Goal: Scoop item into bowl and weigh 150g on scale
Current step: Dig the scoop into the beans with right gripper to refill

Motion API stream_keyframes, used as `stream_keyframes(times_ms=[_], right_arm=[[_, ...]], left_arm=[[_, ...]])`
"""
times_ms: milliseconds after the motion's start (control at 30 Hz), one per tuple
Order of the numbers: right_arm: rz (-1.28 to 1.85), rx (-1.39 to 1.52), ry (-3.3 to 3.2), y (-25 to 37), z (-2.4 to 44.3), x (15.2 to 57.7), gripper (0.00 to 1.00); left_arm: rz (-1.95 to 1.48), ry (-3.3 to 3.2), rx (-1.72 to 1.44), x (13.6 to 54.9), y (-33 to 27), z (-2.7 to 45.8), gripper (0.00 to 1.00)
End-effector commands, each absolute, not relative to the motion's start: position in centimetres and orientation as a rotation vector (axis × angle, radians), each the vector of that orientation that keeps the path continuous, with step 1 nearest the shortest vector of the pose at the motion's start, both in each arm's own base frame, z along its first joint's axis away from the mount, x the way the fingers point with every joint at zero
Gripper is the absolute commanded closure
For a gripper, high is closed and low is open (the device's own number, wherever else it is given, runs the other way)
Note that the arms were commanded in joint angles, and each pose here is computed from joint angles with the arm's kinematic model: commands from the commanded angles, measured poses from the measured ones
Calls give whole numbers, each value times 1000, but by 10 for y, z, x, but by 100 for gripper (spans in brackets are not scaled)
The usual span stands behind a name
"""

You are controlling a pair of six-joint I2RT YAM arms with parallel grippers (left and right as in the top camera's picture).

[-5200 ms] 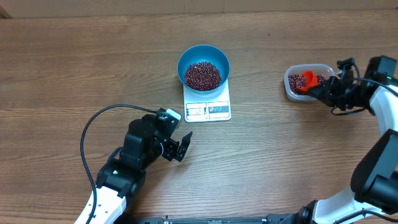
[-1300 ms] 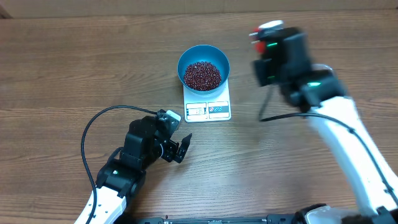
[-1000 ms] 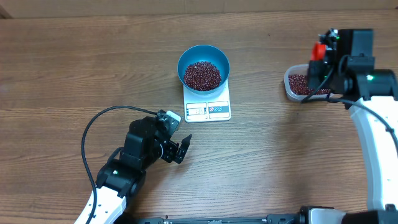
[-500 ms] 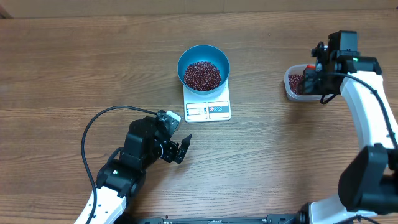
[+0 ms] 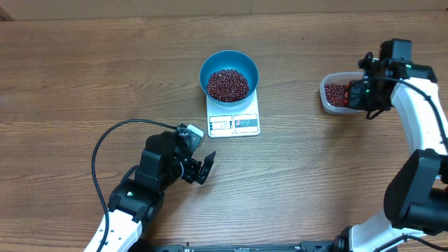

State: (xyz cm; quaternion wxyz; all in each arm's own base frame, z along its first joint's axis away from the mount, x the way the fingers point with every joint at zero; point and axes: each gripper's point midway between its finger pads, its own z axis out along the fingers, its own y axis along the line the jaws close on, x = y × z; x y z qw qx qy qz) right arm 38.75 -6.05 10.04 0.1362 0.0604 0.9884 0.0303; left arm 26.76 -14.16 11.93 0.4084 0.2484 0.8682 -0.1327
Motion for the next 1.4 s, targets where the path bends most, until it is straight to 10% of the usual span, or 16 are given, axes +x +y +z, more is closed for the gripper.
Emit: stream_keyframes(times_ms=[0, 1367], right_arm=[[119, 136, 2852, -63, 100, 388, 96], [739, -38, 2842, -5, 68, 385, 96]], left_arm=[[-345, 2194, 631, 265, -143, 116, 0], [-345, 2194, 631, 265, -143, 116, 0]])
